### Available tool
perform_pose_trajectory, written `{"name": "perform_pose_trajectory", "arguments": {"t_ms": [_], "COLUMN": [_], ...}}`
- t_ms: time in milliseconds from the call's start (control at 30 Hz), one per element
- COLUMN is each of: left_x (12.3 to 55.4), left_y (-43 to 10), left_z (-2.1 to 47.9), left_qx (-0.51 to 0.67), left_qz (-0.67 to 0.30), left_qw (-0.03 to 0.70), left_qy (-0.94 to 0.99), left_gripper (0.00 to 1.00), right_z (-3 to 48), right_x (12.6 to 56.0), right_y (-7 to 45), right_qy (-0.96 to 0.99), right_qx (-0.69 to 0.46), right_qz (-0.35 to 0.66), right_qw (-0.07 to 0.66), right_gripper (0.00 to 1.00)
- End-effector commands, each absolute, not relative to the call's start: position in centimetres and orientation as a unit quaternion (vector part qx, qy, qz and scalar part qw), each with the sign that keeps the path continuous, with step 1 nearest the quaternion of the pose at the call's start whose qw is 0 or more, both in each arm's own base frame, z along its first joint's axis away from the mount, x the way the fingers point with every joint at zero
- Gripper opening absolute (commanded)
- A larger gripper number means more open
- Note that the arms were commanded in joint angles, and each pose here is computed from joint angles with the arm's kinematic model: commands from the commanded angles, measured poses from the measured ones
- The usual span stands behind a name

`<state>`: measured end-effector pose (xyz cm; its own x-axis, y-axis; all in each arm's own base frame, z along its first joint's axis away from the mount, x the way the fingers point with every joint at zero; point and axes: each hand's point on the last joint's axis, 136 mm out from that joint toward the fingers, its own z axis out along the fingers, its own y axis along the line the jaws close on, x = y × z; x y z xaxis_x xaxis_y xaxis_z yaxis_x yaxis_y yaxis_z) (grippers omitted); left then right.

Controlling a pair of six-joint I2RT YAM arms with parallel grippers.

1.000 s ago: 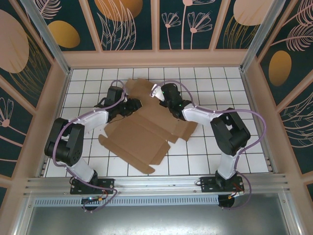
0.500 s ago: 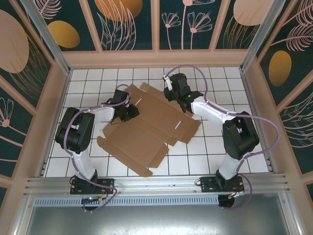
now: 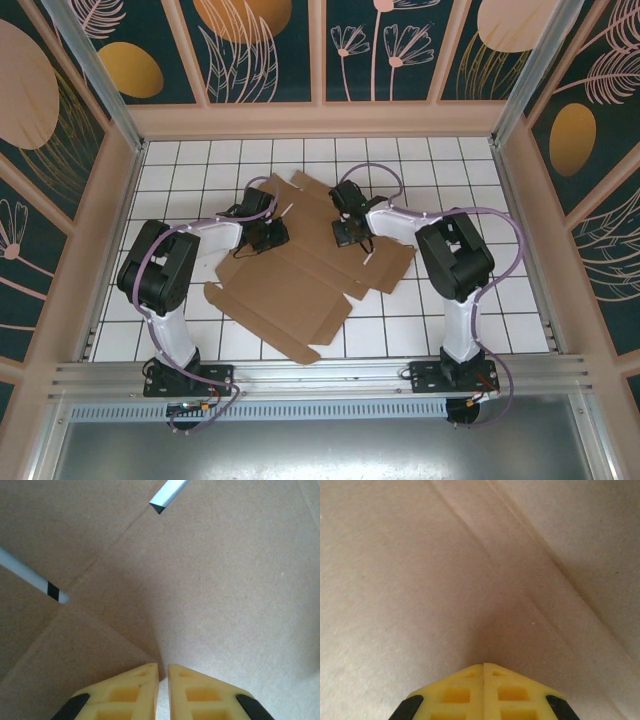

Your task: Fold the paper box

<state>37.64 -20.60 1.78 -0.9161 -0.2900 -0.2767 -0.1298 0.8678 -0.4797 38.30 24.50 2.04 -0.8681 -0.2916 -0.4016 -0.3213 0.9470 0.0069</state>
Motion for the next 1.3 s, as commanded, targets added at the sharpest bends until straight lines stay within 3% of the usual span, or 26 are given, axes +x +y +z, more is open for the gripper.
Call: {"name": "perform_pose_trajectory", "arguments": {"t_ms": [0,200,433,600,800,900,1100,1267], "left_x": [37.0,35.7,32.8,34.4,40.7,44.0,48.5,49.3], "left_y": [-19.2,-19.6,-21.0,-21.7,-25.6,-27.7,-30.9,-31.3], "left_z": [0.3,-0.1,-0.2,2.0,9.3,10.0,6.9,4.0], "left_qx": [-0.111,-0.112,-0.106,-0.097,-0.059,-0.057,-0.066,-0.074], "left_qz": [-0.187,-0.204,-0.231,-0.236,-0.291,-0.312,-0.335,-0.331], "left_qw": [0.159,0.138,0.113,0.138,0.204,0.211,0.19,0.179], "left_qy": [0.963,0.963,0.96,0.957,0.933,0.925,0.92,0.924], "left_gripper": [0.15,0.15,0.15,0.16,0.2,0.18,0.12,0.07], "right_z": [-1.9,-2.3,-2.1,0.5,8.8,10.9,11.9,10.3], "right_x": [39.7,42.9,42.1,43.2,46.2,48.1,51.3,52.6], "right_y": [21.5,24.7,26.4,25.7,24.9,22.9,16.9,14.3], "right_qy": [0.979,0.976,0.973,0.969,0.94,0.931,0.931,0.936], "right_qx": [-0.132,-0.15,-0.156,-0.145,-0.124,-0.104,-0.03,-0.001], "right_qz": [-0.014,0.018,0.077,0.088,0.19,0.207,0.197,0.194], "right_qw": [0.157,0.158,0.151,0.182,0.256,0.281,0.305,0.294], "right_gripper": [0.04,0.05,0.06,0.08,0.3,0.4,0.52,0.56]}}
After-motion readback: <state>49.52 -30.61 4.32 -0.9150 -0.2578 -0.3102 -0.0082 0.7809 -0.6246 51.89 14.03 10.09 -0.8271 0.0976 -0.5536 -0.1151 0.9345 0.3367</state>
